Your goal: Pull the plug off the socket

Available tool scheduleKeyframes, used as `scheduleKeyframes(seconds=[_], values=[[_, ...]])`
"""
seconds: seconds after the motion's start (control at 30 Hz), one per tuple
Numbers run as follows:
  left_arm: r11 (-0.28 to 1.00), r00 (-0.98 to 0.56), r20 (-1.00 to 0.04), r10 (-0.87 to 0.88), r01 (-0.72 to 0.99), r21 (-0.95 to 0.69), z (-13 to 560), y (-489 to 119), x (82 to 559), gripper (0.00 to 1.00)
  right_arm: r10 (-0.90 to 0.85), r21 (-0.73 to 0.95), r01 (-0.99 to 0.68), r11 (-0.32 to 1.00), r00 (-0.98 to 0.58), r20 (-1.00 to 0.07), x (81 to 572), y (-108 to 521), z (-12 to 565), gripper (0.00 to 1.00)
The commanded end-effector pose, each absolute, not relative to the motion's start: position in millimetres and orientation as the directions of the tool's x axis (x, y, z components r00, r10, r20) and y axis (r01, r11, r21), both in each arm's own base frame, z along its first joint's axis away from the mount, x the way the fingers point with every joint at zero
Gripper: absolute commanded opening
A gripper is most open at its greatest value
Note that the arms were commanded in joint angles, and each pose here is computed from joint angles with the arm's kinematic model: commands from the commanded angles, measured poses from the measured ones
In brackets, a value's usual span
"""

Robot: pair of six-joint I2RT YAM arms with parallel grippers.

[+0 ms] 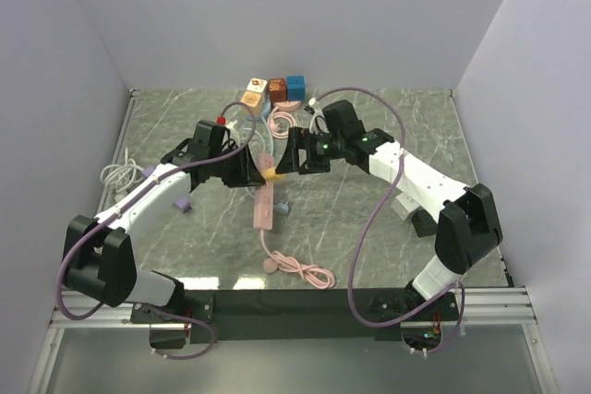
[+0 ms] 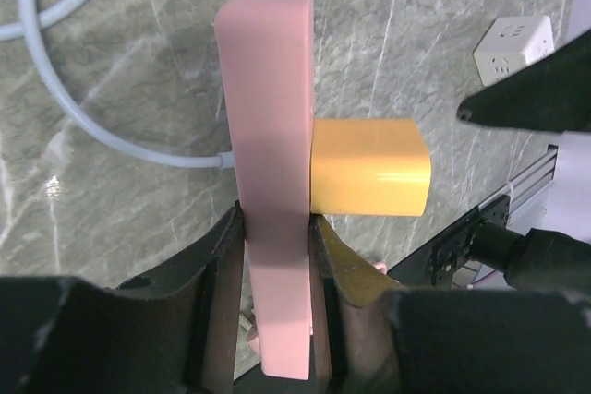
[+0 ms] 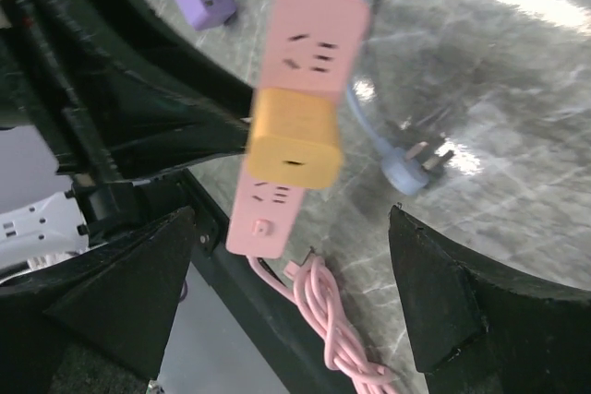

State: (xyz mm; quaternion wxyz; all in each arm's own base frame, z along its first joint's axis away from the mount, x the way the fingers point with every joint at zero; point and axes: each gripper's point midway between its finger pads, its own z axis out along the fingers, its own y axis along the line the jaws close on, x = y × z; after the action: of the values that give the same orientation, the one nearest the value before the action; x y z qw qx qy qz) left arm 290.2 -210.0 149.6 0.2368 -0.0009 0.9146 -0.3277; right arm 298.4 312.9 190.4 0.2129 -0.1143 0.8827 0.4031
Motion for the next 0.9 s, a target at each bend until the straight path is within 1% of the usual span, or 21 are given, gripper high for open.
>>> scheduleKeyframes(seconds=[0.0, 0.27, 0.43, 0.5, 0.57, 0.6, 0.63, 0.7, 0.73, 0.8, 0.83, 0.87], values=[[0.751, -0.866, -0.469, -0.171, 0.194, -0.631, 169, -228, 300, 0.0, -0.023, 0.653, -0.437, 0.619, -0.841, -0.541, 302, 326, 215, 0.91], [0.734, -0.86, -0.484, -0.162, 0.223, -0.642, 181, -241, 301, 0.01, -0.052, 0.607, -0.412, 0.679, -0.853, -0.52, 305, 338, 197, 0.93], [0.729, -0.858, -0.487, -0.164, 0.227, -0.646, 184, -242, 301, 0.01, -0.066, 0.597, -0.38, 0.707, -0.875, -0.479, 310, 342, 182, 0.93], [0.728, -0.857, -0.488, -0.168, 0.226, -0.647, 184, -242, 301, 0.0, -0.06, 0.596, -0.36, 0.717, -0.885, -0.462, 310, 342, 177, 0.93], [0.725, -0.857, -0.487, -0.168, 0.228, -0.65, 185, -243, 300, 0.01, -0.054, 0.608, -0.353, 0.711, -0.89, -0.454, 309, 345, 177, 0.89], [0.724, -0.857, -0.487, -0.168, 0.229, -0.651, 185, -243, 300, 0.0, -0.046, 0.617, -0.346, 0.707, -0.893, -0.448, 310, 347, 177, 0.87], [0.723, -0.857, -0.486, -0.169, 0.227, -0.652, 185, -244, 300, 0.01, -0.044, 0.625, -0.341, 0.702, -0.897, -0.441, 310, 348, 176, 0.8], [0.723, -0.856, -0.488, -0.171, 0.227, -0.652, 185, -243, 300, 0.0, -0.045, 0.642, -0.331, 0.691, -0.907, -0.419, 308, 351, 174, 0.72], [0.723, -0.857, -0.486, -0.172, 0.225, -0.653, 184, -244, 300, 0.0, -0.047, 0.645, -0.329, 0.689, -0.909, -0.413, 307, 352, 173, 0.64], [0.719, -0.856, -0.487, -0.173, 0.228, -0.656, 186, -244, 300, 0.01, -0.048, 0.647, -0.32, 0.691, -0.915, -0.401, 307, 352, 170, 0.56], [0.717, -0.855, -0.488, -0.173, 0.23, -0.657, 186, -244, 300, 0.01, -0.05, 0.648, -0.319, 0.691, -0.916, -0.398, 306, 353, 169, 0.47], [0.717, -0.854, -0.49, -0.173, 0.232, -0.658, 187, -245, 300, 0.0, -0.048, 0.649, -0.317, 0.691, -0.917, -0.397, 306, 353, 168, 0.41]])
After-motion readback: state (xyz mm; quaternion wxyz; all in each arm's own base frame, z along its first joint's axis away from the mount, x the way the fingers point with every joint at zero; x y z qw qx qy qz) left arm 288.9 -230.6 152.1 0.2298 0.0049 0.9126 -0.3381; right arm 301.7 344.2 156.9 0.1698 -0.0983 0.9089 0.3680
